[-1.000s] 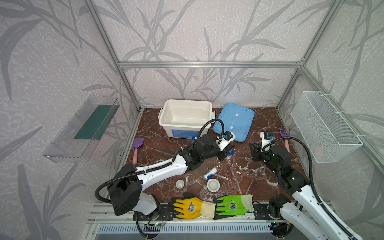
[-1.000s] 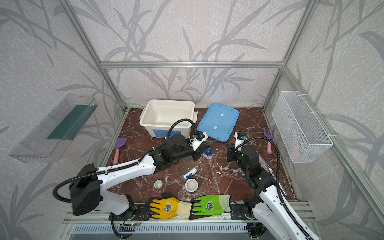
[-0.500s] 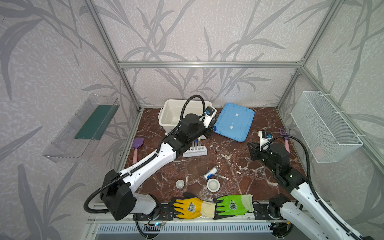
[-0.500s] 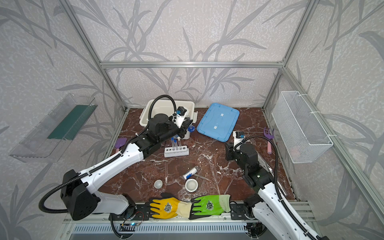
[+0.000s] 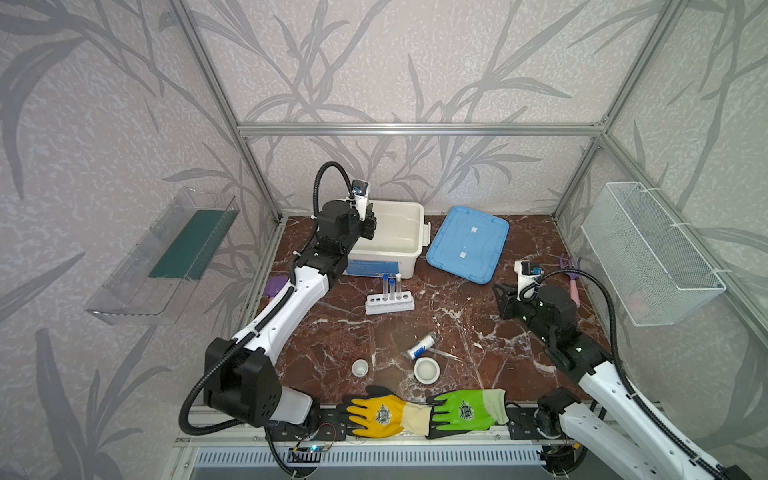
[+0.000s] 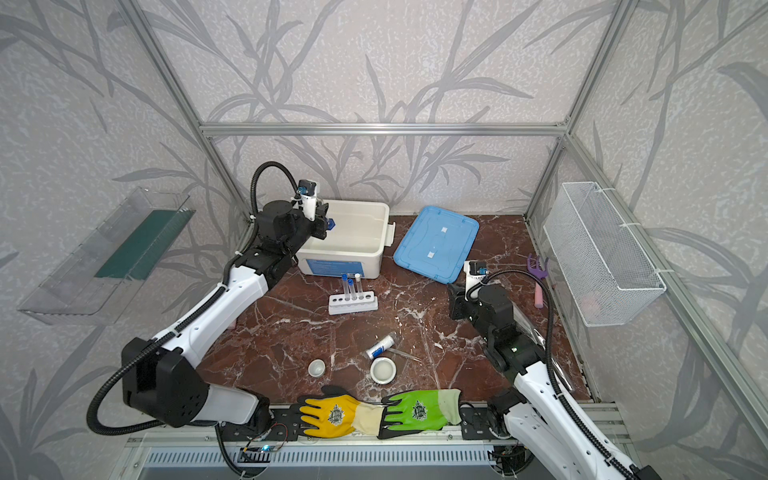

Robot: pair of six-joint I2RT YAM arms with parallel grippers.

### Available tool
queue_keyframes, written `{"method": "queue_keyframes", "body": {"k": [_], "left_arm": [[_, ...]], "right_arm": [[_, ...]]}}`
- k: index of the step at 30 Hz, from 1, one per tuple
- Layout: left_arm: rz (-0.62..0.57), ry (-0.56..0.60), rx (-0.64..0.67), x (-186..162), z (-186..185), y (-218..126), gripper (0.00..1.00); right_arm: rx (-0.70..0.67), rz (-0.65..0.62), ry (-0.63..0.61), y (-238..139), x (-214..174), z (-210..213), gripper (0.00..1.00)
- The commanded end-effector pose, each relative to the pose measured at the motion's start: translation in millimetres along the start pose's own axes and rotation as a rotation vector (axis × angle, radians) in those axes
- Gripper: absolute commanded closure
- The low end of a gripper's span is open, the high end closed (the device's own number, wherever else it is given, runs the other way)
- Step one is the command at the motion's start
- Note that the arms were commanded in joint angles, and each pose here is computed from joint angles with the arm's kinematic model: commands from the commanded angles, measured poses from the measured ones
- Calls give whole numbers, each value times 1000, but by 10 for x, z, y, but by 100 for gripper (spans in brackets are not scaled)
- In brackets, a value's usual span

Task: Organize the chemistry lab equipment
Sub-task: 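Carry the cylinder with the left gripper over the white tub, then lower the cylinder into the white tub and open the left gripper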

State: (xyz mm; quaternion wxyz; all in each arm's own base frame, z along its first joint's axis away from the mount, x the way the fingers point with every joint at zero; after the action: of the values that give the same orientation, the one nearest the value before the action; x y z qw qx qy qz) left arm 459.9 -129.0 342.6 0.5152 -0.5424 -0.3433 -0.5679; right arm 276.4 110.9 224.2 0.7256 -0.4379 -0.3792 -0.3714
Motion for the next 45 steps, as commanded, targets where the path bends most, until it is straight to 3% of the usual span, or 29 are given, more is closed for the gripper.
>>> {"method": "queue_keyframes", "body": {"k": [1,9,18,34,45], "left_arm": [[-20,-31,53,-86,175,234,79],[79,-33,127,-567,492,829,79],[106,-78,128,-849,702,1249,80],[91,-112,84,-1233,649,1564,80],[115,-108,175,-1385,817,1658,80]], "right_arm": [[24,-27,11,22,112,59,70],[8,-24,-1,28,140,43,70],[-9,-13,0,56,135,13,70],[-30,8,-3,119,118,-36,70],[-31,16,4,153,104,-54,70]]}}
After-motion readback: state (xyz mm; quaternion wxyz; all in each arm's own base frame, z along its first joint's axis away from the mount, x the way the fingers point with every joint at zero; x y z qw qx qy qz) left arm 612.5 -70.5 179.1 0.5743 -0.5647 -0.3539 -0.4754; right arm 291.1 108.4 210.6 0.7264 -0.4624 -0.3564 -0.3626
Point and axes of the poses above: each gripper's point midway between its finger pads, its own y axis out along the fingers, its own z axis along the line the jaws close on, x = y × z, the point moved 1 cm from there along -y, back along the fingers, and after that the axes turned 4 degrees about y, right-handed, at the moved point
